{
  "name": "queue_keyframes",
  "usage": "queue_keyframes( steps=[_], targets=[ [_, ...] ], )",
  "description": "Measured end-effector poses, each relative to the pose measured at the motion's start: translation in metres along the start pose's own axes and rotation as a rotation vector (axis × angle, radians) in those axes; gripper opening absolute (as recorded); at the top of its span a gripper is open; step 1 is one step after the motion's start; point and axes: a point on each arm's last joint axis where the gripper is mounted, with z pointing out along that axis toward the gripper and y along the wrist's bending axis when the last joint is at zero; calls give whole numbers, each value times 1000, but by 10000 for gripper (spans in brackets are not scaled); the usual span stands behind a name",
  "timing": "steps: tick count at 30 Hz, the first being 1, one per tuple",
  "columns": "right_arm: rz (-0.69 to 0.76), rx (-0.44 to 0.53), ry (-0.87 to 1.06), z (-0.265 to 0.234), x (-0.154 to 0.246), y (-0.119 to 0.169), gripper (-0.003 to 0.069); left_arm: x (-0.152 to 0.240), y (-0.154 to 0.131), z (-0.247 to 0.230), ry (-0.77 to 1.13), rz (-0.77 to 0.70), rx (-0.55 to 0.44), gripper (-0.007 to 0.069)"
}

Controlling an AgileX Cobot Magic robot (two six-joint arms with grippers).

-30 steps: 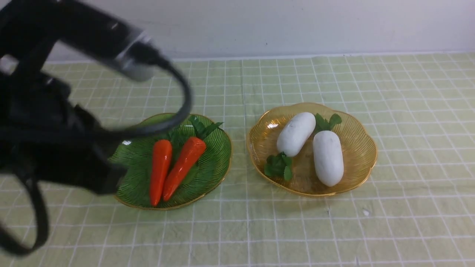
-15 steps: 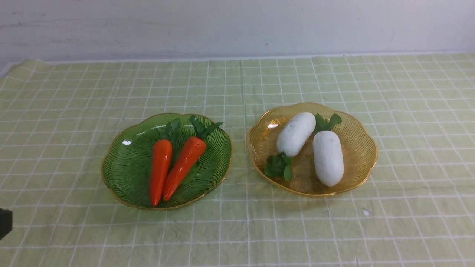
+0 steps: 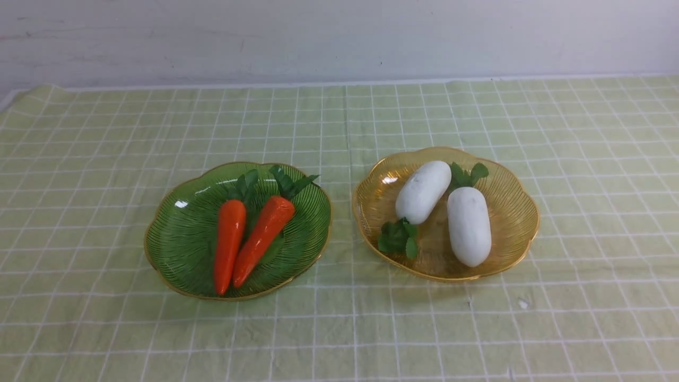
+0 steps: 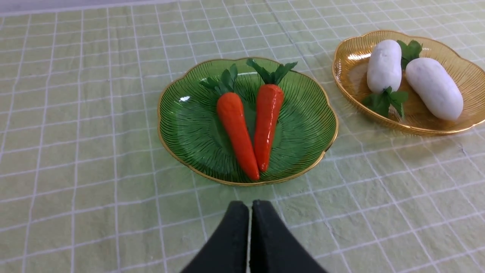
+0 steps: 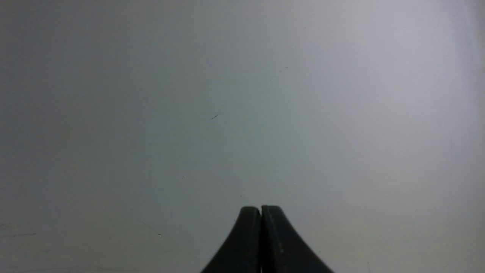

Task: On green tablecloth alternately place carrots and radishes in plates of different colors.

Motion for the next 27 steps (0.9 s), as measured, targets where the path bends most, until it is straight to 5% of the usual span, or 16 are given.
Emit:
queue_keyframes(
  steps=[9,22,27],
  targets=[
    [0,0,0,0,0,0,-14,13,-9,8,-216,72,71,-8],
    [0,0,0,0,0,0,-14,132,6,65,-195,75,-196,-8],
    [-1,0,0,0,0,0,-14,145,8,70,-128,57,-222,-8]
  ],
)
